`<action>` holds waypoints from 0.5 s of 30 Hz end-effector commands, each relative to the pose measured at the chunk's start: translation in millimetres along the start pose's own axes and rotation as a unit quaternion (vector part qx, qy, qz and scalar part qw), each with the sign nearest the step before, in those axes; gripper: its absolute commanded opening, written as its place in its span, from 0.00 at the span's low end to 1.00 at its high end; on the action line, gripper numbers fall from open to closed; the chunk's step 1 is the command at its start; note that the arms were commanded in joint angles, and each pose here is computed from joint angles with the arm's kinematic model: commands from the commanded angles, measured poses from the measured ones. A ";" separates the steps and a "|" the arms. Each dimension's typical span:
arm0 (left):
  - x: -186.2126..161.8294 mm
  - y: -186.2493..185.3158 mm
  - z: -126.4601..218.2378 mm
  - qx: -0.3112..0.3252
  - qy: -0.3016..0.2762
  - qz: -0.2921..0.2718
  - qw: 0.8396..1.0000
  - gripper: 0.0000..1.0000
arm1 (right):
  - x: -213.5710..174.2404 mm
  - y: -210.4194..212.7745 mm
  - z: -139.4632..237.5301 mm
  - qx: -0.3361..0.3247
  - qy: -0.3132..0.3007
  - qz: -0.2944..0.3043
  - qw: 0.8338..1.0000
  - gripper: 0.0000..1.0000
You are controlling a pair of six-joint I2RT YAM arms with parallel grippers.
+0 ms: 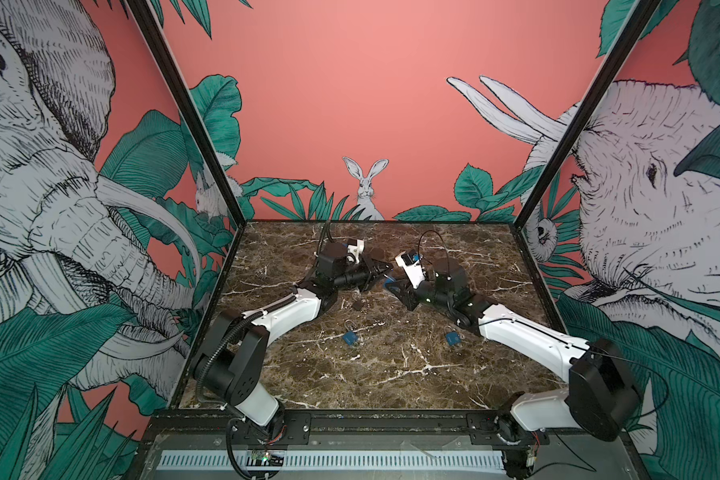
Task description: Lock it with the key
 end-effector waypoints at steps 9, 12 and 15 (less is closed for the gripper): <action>3.5 -21.7 3.1 -0.042 -0.011 -0.017 0.999 0.00 | 14.3 3.7 -0.7 0.008 -0.015 0.006 1.000 0.09; 2.8 -20.2 3.2 -0.040 -0.010 -0.015 0.999 0.00 | 16.5 2.4 1.1 0.001 -0.018 0.007 1.000 0.00; 1.4 -18.4 3.9 -0.039 -0.009 -0.013 0.999 0.00 | 19.5 1.1 5.1 -0.007 -0.026 0.009 1.000 0.00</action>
Point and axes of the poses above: each gripper's point midway between its finger pads, its own z axis back along the fingers, its own y axis along the line the jaws close on, x = y × z, the point moved 1 cm from there along z, back along the fingers, and after that the axes turned 12 degrees about -z, right-handed, at the moved point
